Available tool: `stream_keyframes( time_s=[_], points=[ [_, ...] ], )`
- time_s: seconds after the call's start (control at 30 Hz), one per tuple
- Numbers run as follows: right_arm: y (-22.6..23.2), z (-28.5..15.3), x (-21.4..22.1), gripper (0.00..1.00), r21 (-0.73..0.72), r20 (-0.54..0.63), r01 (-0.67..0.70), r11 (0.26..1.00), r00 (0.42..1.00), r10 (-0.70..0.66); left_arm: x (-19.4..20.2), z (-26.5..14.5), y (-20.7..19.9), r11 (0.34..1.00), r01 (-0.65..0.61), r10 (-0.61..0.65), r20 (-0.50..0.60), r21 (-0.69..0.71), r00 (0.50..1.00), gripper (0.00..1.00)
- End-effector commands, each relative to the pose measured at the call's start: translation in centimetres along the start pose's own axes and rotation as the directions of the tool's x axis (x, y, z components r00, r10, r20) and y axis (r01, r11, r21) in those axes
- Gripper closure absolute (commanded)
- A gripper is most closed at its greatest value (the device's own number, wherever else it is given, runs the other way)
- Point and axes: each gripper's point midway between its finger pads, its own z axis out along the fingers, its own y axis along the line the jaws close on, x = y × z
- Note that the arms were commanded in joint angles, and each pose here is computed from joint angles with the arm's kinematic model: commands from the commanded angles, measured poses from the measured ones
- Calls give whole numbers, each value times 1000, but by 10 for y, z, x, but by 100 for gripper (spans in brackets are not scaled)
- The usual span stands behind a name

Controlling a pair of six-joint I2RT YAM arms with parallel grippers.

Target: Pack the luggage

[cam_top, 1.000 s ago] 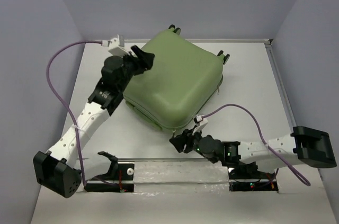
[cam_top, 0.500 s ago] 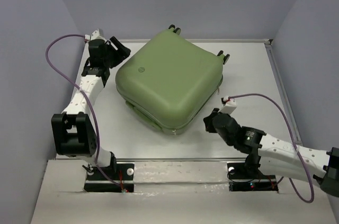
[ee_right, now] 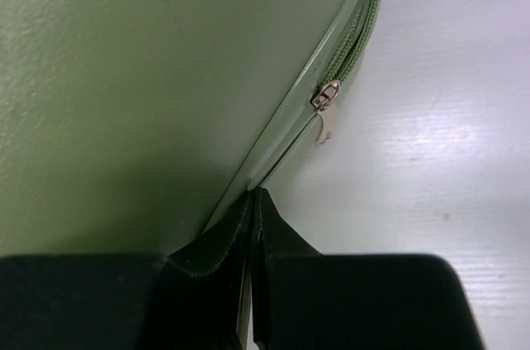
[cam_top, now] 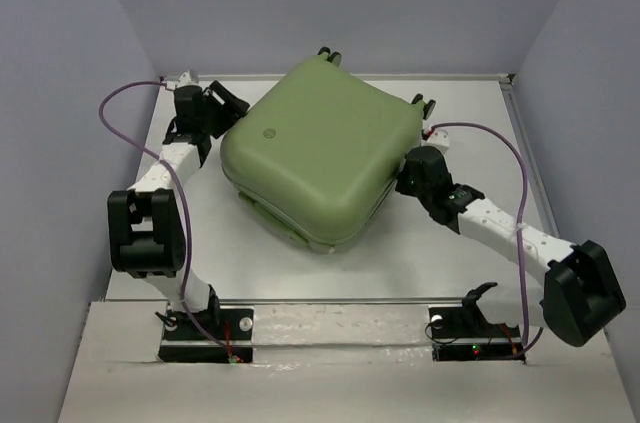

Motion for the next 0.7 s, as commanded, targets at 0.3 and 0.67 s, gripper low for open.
stream_keyframes(
  time_s=[0.3,0.67],
  points=[
    [132,44,-85,91,-532,40,104,840,994,-98,143,-83,-22,989,-56,64,-53,138,997,23],
    [137,73,-164,38,-515,-14,55,855,997,-73,103,-148,-33,980,-80,51,157,181,986,22]
  ],
)
